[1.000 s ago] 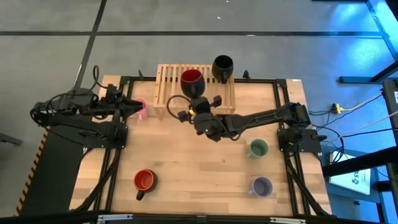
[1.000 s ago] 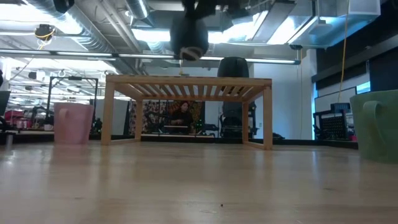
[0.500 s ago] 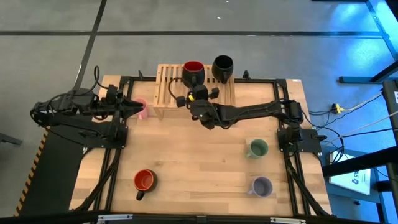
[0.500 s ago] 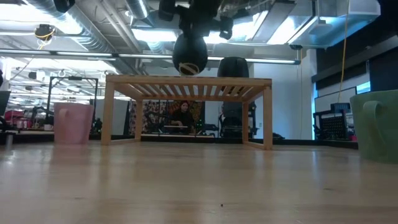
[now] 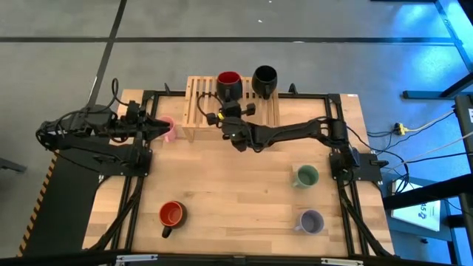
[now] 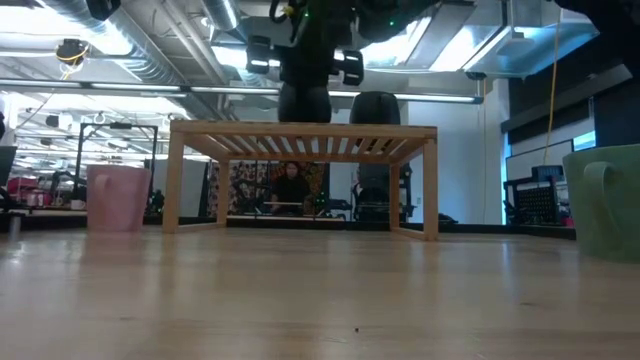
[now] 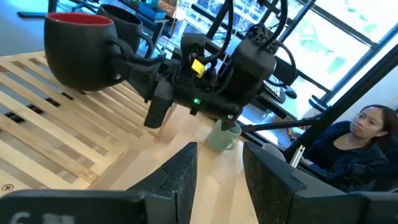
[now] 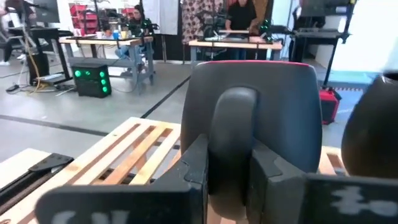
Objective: Place coffee mugs
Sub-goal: Put the red black mug on the shelf, then put the orange black mug on the shelf
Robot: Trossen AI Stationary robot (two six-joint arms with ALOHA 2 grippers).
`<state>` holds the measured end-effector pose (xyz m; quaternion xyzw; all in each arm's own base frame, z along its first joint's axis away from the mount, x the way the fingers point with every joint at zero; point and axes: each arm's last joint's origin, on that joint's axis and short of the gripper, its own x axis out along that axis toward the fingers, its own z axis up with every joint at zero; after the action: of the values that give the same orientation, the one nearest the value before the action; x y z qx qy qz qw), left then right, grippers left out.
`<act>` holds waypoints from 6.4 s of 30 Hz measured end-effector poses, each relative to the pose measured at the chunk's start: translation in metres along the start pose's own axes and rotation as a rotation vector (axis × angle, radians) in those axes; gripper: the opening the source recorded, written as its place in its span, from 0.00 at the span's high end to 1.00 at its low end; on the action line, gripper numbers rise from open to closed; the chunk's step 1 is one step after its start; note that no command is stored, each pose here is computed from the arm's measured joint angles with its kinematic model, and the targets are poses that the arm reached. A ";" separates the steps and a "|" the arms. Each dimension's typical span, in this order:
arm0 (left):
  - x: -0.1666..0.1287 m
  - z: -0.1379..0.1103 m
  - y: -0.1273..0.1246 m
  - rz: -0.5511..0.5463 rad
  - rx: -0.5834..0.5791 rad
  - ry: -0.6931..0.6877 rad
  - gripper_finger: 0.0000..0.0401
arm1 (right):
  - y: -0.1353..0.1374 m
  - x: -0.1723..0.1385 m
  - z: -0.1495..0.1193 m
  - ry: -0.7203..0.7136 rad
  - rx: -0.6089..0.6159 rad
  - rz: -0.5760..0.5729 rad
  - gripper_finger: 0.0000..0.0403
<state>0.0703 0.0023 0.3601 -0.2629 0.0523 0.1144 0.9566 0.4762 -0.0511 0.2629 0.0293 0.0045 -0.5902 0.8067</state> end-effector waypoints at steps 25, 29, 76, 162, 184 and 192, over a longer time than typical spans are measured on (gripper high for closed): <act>0.000 0.000 0.000 0.000 0.001 0.000 0.69 | -0.009 0.026 -0.008 0.028 -0.042 -0.016 0.84; 0.000 0.000 0.000 0.000 0.001 0.000 0.69 | -0.009 0.024 -0.008 0.028 -0.043 -0.014 0.71; 0.012 -0.021 0.001 -0.084 0.029 0.330 0.69 | 0.063 -0.169 0.072 0.285 0.004 1.169 0.42; 0.099 -0.198 -0.117 -0.016 0.550 1.334 0.69 | -0.001 -0.357 0.014 0.771 -0.117 0.932 0.42; 0.119 -0.209 -0.122 0.081 0.537 1.351 0.96 | -0.002 -0.356 0.014 0.735 -0.127 0.920 0.42; 0.136 -0.132 -0.111 0.335 0.292 0.942 0.96 | 0.000 -0.352 0.018 0.571 -0.162 0.873 0.42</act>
<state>0.2237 -0.1326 0.2799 -0.1375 0.5340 0.1266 0.8246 0.3687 0.2834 0.2955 0.1257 0.2567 -0.1656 0.9439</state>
